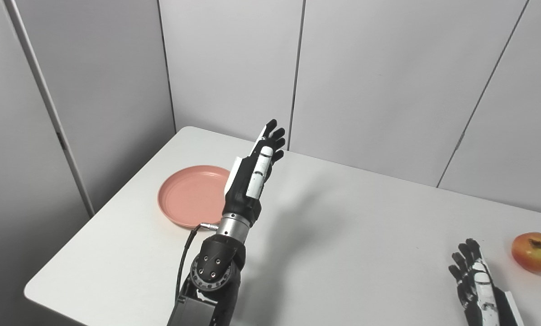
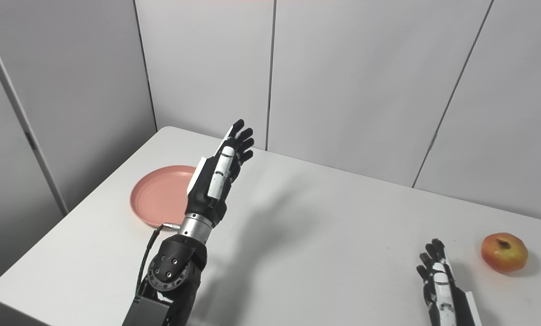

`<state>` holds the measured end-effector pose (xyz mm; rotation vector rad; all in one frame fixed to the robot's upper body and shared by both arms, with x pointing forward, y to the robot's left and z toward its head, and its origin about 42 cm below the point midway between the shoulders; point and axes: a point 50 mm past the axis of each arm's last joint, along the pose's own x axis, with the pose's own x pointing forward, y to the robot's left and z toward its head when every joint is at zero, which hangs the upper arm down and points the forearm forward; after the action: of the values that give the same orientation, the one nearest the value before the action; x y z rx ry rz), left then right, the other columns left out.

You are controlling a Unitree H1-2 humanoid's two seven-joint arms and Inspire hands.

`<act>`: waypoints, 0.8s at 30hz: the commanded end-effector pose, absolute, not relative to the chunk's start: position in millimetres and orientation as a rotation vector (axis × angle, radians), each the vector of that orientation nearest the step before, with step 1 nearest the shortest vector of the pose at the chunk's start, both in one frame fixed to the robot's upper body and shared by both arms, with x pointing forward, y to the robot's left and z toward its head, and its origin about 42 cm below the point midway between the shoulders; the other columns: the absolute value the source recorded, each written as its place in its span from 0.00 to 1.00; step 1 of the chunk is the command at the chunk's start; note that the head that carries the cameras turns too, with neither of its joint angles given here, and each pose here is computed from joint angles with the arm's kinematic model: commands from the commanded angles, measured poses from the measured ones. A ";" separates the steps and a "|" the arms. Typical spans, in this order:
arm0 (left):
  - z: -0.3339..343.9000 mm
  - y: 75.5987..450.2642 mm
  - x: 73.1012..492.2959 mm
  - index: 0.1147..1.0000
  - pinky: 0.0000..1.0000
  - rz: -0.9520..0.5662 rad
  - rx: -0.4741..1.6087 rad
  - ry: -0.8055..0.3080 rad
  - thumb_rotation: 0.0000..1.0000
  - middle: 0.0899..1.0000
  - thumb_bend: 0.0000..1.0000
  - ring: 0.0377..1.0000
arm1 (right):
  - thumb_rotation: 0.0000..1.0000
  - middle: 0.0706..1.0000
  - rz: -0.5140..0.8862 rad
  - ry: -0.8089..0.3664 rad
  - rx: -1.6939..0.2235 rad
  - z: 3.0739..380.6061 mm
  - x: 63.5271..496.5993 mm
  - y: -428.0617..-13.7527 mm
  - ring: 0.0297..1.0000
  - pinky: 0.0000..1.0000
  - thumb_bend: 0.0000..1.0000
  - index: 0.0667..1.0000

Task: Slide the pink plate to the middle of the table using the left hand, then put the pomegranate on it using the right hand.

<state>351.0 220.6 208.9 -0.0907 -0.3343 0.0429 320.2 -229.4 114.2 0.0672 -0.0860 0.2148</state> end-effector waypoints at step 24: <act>272.5 316.8 360.7 0.95 0.97 0.300 -0.094 -0.546 1.00 0.96 0.37 0.96 | 1.00 1.00 0.216 -0.051 0.084 109.3 317.4 -228.2 1.00 1.00 0.01 1.00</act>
<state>355.5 311.3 248.0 -0.1061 -0.4495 0.2961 320.0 -230.5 114.6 0.0647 -0.0814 0.2147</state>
